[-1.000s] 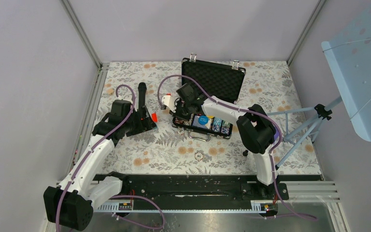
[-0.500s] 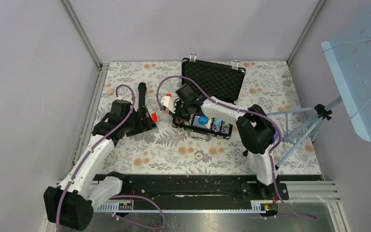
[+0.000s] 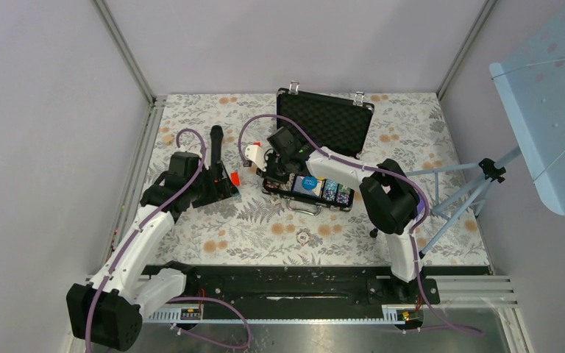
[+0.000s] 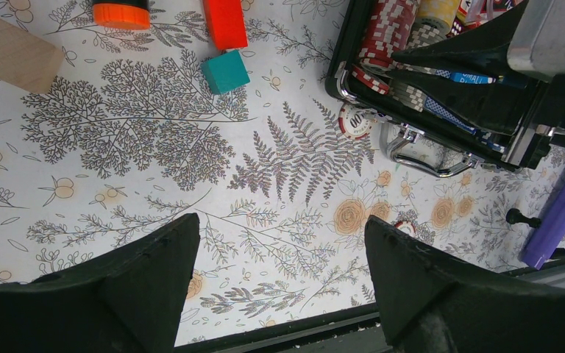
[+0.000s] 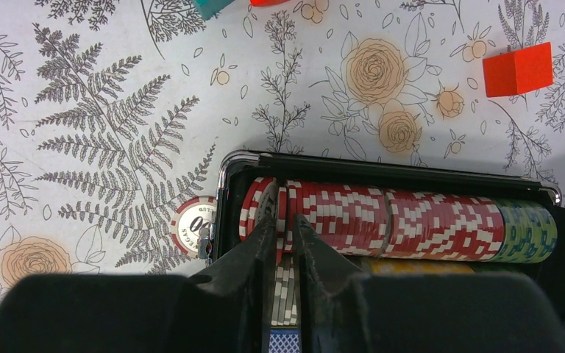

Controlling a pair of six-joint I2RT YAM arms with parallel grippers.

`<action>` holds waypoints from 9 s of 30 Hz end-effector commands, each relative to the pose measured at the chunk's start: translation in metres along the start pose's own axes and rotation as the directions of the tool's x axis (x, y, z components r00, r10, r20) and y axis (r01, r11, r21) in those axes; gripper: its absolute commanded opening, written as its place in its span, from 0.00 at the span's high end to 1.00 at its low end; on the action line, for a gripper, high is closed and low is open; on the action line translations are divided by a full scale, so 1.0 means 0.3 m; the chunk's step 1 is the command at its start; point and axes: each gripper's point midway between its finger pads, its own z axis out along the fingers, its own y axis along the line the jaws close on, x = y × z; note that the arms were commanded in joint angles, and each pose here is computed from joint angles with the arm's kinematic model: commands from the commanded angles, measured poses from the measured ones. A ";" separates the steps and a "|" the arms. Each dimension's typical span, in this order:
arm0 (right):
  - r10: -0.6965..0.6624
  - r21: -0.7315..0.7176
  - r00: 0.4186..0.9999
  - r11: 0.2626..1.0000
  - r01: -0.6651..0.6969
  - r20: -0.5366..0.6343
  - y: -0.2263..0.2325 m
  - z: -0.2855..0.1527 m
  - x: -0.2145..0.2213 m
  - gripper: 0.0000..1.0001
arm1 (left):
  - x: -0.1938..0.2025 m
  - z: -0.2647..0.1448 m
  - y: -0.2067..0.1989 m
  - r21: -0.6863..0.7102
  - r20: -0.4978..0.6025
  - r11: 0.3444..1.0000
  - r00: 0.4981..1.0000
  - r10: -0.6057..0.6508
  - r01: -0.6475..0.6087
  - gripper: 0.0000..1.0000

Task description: Pack up texas hold em set

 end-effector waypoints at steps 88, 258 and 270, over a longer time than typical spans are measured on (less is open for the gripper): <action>0.863 0.604 0.478 0.469 -0.645 -0.160 0.590 -0.182 0.430 0.46 | 0.178 0.030 -0.103 0.044 0.023 0.997 0.997 0.070 -0.071 0.18; 0.884 0.386 0.153 -0.033 -0.922 0.441 0.408 -0.705 0.630 0.34 | 0.831 0.292 -0.460 -0.075 -0.323 0.782 0.757 0.568 -0.619 0.48; 0.889 0.376 0.143 -0.036 -0.926 0.435 0.412 -0.690 0.631 0.34 | 0.836 0.291 -0.406 -0.108 -0.344 0.763 0.744 0.572 -0.637 0.58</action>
